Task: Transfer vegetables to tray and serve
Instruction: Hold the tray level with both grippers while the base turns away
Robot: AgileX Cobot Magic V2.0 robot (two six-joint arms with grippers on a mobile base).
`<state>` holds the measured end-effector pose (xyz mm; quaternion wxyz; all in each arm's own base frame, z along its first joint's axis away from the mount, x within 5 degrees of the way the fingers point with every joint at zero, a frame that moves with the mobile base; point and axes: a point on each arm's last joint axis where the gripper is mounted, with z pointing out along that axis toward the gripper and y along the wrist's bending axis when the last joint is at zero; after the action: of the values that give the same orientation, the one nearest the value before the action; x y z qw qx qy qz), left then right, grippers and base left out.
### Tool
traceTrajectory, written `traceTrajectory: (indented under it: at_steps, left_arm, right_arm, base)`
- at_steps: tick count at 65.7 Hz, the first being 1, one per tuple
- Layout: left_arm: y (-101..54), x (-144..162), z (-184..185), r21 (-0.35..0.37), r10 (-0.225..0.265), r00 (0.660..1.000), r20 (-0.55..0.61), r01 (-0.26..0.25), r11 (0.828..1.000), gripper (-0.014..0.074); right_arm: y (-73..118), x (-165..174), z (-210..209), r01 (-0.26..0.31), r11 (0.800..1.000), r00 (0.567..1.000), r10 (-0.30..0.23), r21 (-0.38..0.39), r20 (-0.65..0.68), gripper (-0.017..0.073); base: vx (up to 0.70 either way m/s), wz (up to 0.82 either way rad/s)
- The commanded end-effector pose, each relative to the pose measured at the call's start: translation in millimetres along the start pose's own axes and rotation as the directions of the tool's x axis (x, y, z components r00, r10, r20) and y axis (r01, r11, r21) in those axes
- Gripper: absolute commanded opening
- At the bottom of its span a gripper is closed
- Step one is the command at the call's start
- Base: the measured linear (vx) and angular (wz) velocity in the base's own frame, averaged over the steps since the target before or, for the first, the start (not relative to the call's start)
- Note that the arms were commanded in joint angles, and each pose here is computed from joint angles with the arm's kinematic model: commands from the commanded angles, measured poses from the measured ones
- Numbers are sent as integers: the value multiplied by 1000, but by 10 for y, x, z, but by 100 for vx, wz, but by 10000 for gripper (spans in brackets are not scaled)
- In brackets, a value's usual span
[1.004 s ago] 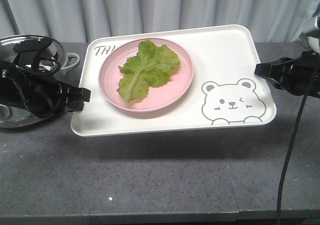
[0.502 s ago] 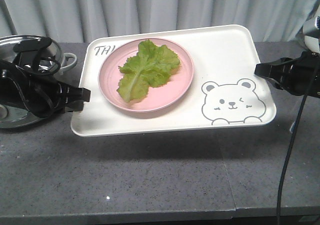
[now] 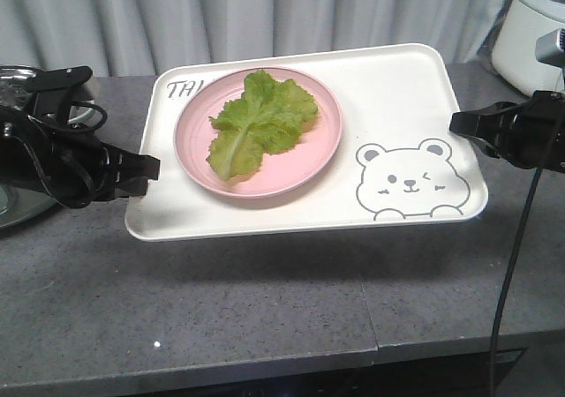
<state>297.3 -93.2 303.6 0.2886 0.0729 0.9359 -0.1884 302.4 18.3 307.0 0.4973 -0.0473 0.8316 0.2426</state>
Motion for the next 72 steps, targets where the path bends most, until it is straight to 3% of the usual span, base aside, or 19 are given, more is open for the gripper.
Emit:
traceTrajectory:
  at_steps: [1,72]
  left_arm:
    - [-179,-108,-204,70,14,994,106,-21,997,-6]
    - [-179,-108,-204,70,14,994,106,-21,997,-6]
  right_arm:
    - [172,-130,-110,31,996,999,-28,-83,38,78]
    - [175,-129,-110,31,996,999,-28,-86,37,78]
  base:
    - [-3,-20]
    - [-1,-25]
